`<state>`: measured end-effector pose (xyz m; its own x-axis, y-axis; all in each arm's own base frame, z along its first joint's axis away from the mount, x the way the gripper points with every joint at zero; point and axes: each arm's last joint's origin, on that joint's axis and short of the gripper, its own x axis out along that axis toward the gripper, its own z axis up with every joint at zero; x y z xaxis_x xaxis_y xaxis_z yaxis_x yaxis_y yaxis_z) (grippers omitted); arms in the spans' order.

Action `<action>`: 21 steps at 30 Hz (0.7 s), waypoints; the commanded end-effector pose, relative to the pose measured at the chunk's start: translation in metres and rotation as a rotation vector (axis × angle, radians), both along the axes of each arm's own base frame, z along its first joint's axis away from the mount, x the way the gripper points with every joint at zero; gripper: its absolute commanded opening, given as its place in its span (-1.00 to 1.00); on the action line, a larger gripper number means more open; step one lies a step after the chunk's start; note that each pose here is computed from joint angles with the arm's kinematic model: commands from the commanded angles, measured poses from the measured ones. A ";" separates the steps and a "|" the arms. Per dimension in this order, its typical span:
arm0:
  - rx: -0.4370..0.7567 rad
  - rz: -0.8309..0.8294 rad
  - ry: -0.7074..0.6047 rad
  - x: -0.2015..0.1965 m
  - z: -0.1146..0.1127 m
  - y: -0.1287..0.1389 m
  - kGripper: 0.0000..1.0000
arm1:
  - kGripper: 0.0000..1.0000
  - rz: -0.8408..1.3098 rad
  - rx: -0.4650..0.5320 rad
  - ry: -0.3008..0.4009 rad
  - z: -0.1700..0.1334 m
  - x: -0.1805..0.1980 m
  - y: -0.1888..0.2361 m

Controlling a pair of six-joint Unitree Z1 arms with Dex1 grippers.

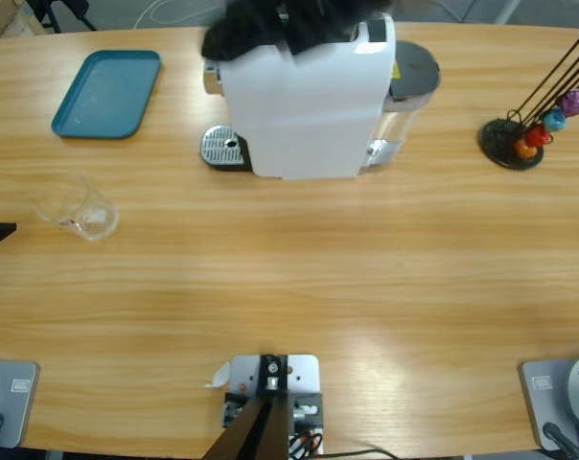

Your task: Pour coffee

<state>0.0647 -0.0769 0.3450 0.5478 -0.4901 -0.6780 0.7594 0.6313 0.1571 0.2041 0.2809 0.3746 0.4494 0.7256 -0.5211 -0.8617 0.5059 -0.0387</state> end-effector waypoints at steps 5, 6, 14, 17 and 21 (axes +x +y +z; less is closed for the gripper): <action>-0.024 0.052 0.008 0.004 0.004 -0.003 1.00 | -1.00 -0.584 0.210 0.048 -0.006 -0.056 -0.117; -0.028 0.052 0.006 0.004 0.004 -0.002 1.00 | -1.00 -0.638 0.256 0.036 -0.001 -0.043 -0.120; -0.036 0.052 0.005 0.000 0.003 0.002 0.99 | -1.00 -0.750 0.339 0.015 0.016 0.068 -0.071; -0.035 0.053 0.005 -0.003 0.000 0.006 0.99 | -1.00 -0.741 0.311 0.041 0.004 0.085 -0.055; -0.025 0.055 0.014 -0.004 -0.004 0.008 0.99 | -1.00 -0.685 0.319 0.074 0.000 0.073 -0.033</action>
<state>0.0644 -0.0757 0.3488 0.5596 -0.4942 -0.6653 0.7394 0.6603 0.1315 0.2657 0.2105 0.4081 0.8776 0.3767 -0.2965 -0.3138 0.9190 0.2389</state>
